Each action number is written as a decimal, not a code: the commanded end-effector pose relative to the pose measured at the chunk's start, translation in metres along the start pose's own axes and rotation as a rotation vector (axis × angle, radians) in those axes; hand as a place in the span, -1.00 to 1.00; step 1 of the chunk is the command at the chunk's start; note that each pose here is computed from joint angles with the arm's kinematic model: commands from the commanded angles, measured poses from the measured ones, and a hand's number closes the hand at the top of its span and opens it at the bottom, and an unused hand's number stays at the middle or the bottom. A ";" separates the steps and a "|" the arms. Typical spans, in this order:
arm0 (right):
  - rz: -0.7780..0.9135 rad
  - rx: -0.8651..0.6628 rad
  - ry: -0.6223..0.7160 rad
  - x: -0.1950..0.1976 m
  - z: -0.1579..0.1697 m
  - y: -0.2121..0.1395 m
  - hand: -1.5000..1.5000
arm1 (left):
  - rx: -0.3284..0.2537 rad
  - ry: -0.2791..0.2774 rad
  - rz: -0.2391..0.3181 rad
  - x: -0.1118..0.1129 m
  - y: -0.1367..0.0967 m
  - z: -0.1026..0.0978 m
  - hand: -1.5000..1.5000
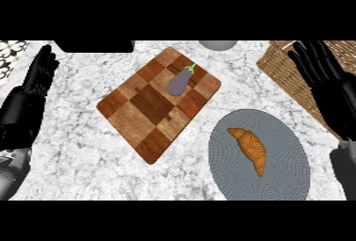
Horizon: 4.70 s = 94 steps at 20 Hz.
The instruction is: Pick the croissant from the placemat and place it in the basket
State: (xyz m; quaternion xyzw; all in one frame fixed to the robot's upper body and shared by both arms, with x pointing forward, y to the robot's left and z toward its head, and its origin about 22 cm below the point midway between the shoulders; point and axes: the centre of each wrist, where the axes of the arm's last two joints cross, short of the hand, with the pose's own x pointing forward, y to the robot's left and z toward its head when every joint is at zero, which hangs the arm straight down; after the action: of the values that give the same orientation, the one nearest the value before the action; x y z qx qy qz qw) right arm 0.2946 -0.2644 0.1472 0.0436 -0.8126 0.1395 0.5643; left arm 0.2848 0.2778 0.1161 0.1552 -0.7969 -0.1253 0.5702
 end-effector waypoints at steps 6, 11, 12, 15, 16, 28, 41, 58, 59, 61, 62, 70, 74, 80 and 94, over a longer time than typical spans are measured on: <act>-0.401 0.481 -0.012 -0.067 0.003 0.026 1.00 | -0.063 0.338 0.057 -0.048 -0.023 0.024 0.00; -0.551 0.694 -0.464 -0.057 0.017 0.048 -1.00 | -0.091 0.476 0.089 -0.067 -0.035 0.038 0.00; -0.530 0.632 -0.479 -0.068 0.033 0.040 -1.00 | -0.064 0.502 0.080 -0.067 -0.027 0.028 0.00; -0.276 0.573 -0.449 -0.058 0.045 0.024 -1.00 | -0.071 0.521 0.074 -0.084 -0.025 0.027 0.00; -0.159 0.562 -0.422 -0.041 0.041 0.016 -1.00 | -0.072 0.518 0.078 -0.071 -0.028 0.025 0.00; 0.704 0.956 -0.100 0.060 0.013 -0.085 -1.00 | -0.102 0.516 0.060 -0.072 -0.032 0.023 0.00; 0.686 1.053 -0.073 0.038 0.020 -0.089 -1.00 | -0.106 0.511 0.088 -0.080 -0.044 0.024 0.00; 0.688 0.958 -0.090 -0.050 0.013 -0.054 -1.00 | -0.094 0.522 0.093 -0.078 -0.038 0.003 0.00; 0.684 0.969 -0.058 -0.050 0.015 -0.080 -1.00 | -0.100 0.510 0.081 -0.088 -0.029 0.017 0.00; 0.680 0.978 -0.068 -0.057 0.008 -0.054 -1.00 | -0.077 0.515 0.078 -0.090 -0.034 0.013 0.00; 0.685 0.970 -0.066 -0.061 0.013 -0.064 -1.00 | -0.110 0.515 0.078 -0.070 -0.032 0.006 0.00; 0.687 0.962 -0.088 -0.092 0.012 -0.037 -1.00 | -0.105 0.536 0.077 -0.078 -0.024 0.020 0.00; 0.690 0.956 -0.089 -0.103 0.015 -0.037 -1.00 | -0.093 0.522 0.073 -0.088 -0.036 0.013 0.00; 0.690 0.997 -0.081 -0.102 0.020 0.001 -1.00 | -0.072 0.522 0.077 -0.080 -0.040 0.027 0.00; 0.712 1.039 -0.001 -0.127 0.024 0.012 -1.00 | -0.094 0.523 0.065 -0.083 -0.040 0.015 0.00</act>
State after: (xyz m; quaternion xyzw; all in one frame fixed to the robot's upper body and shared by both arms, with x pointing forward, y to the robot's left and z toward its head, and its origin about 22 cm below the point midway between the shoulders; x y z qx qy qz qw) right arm 0.3173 -0.2665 0.0182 0.0191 -0.6187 0.6854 0.3834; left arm 0.2938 0.2754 0.0249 0.1231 -0.6245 -0.0969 0.7651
